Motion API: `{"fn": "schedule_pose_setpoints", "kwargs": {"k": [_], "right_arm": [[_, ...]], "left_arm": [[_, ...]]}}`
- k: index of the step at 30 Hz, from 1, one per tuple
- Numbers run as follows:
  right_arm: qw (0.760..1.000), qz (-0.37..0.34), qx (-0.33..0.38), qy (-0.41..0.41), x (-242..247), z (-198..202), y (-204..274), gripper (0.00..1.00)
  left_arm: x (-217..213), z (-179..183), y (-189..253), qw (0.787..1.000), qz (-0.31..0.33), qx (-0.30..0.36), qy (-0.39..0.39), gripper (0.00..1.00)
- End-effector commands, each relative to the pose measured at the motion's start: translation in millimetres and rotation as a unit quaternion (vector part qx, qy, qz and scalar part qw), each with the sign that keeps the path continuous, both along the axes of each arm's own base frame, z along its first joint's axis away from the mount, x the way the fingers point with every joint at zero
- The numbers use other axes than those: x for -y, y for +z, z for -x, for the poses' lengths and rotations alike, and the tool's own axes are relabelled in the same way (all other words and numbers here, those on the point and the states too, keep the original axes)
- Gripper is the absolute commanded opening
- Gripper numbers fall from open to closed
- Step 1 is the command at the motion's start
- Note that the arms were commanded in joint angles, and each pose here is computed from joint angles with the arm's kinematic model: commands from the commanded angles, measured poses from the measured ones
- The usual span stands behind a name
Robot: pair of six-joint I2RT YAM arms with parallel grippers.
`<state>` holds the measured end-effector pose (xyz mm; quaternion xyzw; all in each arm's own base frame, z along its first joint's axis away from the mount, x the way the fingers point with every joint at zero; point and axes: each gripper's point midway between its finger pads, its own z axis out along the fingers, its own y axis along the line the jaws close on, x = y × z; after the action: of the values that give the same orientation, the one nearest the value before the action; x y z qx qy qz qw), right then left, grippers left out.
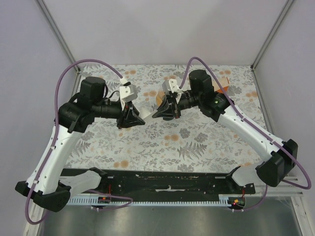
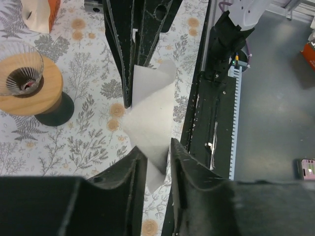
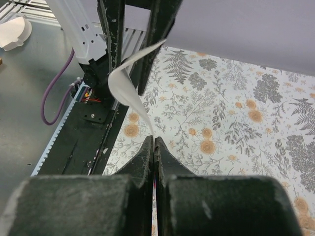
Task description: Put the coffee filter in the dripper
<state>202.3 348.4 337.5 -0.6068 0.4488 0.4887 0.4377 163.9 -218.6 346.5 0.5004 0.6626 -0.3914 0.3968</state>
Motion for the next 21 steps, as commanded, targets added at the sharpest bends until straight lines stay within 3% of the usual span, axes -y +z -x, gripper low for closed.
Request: {"fn": "schedule_pose_setpoints", "kwargs": {"k": [1,9,15,21], "right_arm": [[0.999,-0.005,0.032,-0.02,2,-6,15,0.0],[0.999,0.005,0.015,-0.044,1,-18,12,0.0],[0.999,0.002,0.014,-0.036,4,-12,13,0.0],[0.999,0.009,0.005,-0.04,8,-8,9,0.0]], "left_arm": [[9,9,37,0.999,0.049,0.007,-0.018,0.24],[6,0,40,0.999,0.045,0.018,0.011,0.02],[-7,-29,31,0.995,0.005,0.061,0.081,0.02],[-19,-49,61,0.981,0.011,0.136,0.138,0.02]]}}
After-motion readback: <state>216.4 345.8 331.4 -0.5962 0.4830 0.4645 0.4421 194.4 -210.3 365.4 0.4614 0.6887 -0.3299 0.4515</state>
